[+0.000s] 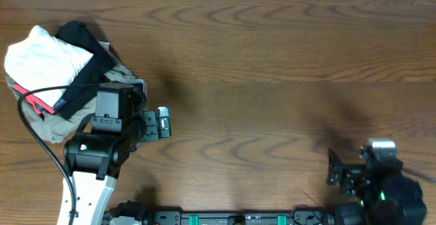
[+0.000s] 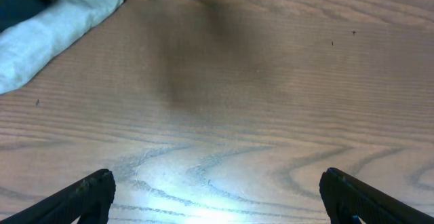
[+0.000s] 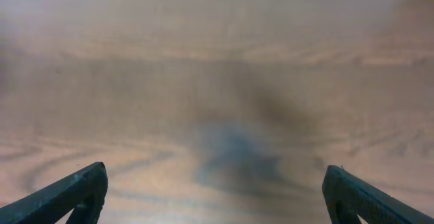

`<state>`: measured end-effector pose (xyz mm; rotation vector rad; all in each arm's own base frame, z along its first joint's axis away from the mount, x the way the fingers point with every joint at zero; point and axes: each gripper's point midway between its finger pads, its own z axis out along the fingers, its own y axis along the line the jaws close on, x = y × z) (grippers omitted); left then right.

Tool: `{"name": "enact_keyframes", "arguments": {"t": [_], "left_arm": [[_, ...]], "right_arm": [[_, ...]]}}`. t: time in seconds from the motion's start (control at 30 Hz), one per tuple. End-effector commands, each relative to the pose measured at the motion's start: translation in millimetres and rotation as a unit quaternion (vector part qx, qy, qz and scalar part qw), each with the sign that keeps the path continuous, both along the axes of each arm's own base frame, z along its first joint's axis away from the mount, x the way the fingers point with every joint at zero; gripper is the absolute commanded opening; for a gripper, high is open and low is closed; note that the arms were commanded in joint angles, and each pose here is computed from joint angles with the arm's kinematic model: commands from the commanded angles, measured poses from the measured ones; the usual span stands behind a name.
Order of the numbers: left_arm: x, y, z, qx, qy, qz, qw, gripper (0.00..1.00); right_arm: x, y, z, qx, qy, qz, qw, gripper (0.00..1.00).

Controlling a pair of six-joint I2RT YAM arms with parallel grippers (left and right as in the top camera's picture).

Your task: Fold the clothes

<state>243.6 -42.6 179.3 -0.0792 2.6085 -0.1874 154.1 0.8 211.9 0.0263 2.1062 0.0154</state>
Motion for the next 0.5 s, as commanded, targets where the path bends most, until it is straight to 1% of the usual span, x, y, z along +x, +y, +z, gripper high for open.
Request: {"name": "enact_keyframes", "arguments": {"t": [0.0,0.1,0.13,0.23,0.33,0.47], "left_arm": [[-1,2,-1,0.010,0.001,-0.006,1.000,0.98],[-1,2,-1,0.010,0.001,-0.006,1.000,0.98],[-1,2,-1,0.010,0.001,-0.006,1.000,0.98],[-1,2,-1,0.010,0.001,-0.005,1.000,0.98],[-1,2,-1,0.010,0.001,-0.006,1.000,0.98],[-1,2,-1,0.010,0.001,-0.006,1.000,0.98]], "right_arm": [[-5,2,1,0.014,-0.036,0.004,0.999,0.99],[-2,5,-3,0.021,-0.074,0.012,0.997,0.99],[3,7,-7,0.021,-0.073,0.014,0.997,0.99],[24,10,-10,0.020,-0.103,0.020,0.994,0.99],[51,14,-6,-0.003,-0.164,0.032,0.986,0.99],[78,17,-8,-0.038,-0.244,0.042,0.968,0.99]]}}
